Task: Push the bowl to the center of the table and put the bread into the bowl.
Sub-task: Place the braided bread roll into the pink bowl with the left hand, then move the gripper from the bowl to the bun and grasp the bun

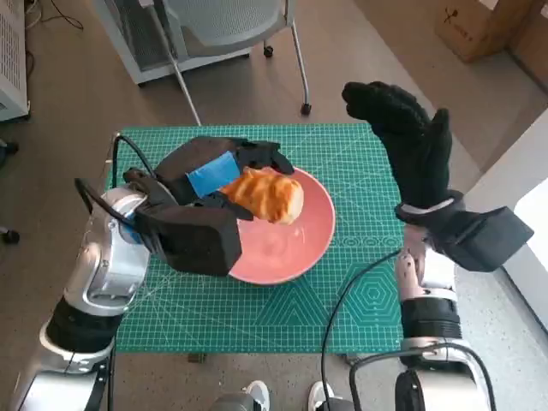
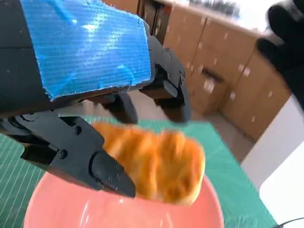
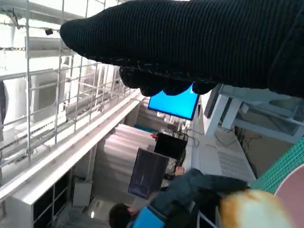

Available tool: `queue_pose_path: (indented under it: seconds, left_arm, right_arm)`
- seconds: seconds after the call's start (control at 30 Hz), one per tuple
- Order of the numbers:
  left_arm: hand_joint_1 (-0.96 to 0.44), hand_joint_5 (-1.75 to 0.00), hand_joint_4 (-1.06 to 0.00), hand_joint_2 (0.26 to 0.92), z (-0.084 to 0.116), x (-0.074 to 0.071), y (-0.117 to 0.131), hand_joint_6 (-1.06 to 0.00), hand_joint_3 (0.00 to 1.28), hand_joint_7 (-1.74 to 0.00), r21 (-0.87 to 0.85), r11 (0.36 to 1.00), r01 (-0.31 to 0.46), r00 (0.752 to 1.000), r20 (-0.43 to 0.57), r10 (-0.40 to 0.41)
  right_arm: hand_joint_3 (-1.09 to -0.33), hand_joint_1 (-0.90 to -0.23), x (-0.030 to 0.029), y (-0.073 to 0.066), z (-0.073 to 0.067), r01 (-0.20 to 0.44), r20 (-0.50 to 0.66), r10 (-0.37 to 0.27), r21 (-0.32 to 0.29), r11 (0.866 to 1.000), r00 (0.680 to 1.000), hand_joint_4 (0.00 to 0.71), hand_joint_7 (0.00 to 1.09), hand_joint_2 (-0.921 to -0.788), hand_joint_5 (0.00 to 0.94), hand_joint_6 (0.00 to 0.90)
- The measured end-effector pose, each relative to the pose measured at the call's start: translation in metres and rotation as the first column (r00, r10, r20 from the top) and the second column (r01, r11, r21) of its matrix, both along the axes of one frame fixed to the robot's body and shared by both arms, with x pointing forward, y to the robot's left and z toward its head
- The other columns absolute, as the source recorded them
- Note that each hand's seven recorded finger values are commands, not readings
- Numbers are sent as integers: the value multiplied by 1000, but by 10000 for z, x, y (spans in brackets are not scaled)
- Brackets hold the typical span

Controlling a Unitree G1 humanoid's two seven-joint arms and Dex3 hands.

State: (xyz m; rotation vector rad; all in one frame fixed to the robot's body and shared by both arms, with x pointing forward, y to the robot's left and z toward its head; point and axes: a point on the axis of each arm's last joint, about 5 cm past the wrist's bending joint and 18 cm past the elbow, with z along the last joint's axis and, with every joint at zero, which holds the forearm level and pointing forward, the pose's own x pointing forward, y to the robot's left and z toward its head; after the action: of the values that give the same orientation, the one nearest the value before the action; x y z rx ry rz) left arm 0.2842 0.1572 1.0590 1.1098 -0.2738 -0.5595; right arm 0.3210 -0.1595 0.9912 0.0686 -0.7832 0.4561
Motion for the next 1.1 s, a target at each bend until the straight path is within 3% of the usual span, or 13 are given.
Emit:
queue_pose_path:
  seconds: [0.37,0.83,0.97,1.1]
  left_arm:
    - [-192,0,-153,793,-3,5,15,-268,0,-15,24,1000,11,999,-44,-10]
    - [-165,0,-105,791,55,-32,63,-250,0,-2,45,999,-13,999,-38,15]
    - [-90,-1,-84,787,97,-67,111,-239,0,0,55,998,-25,999,-35,27]
    - [84,-4,-35,789,142,-124,229,-227,2,0,74,996,-46,998,-29,49]
  right_arm:
    - [-399,-526,-13,1,-8,27,11,-27,9,1000,1000,278,4,-921,0,472]
    - [-402,-521,-10,42,-29,19,0,-19,16,1000,1000,275,2,-921,0,470]
    - [-407,-518,-7,49,-38,16,-6,-16,16,1000,1000,275,2,-921,0,470]
    - [-409,-527,0,47,-49,10,-13,-9,15,1000,1000,275,2,-921,0,470]
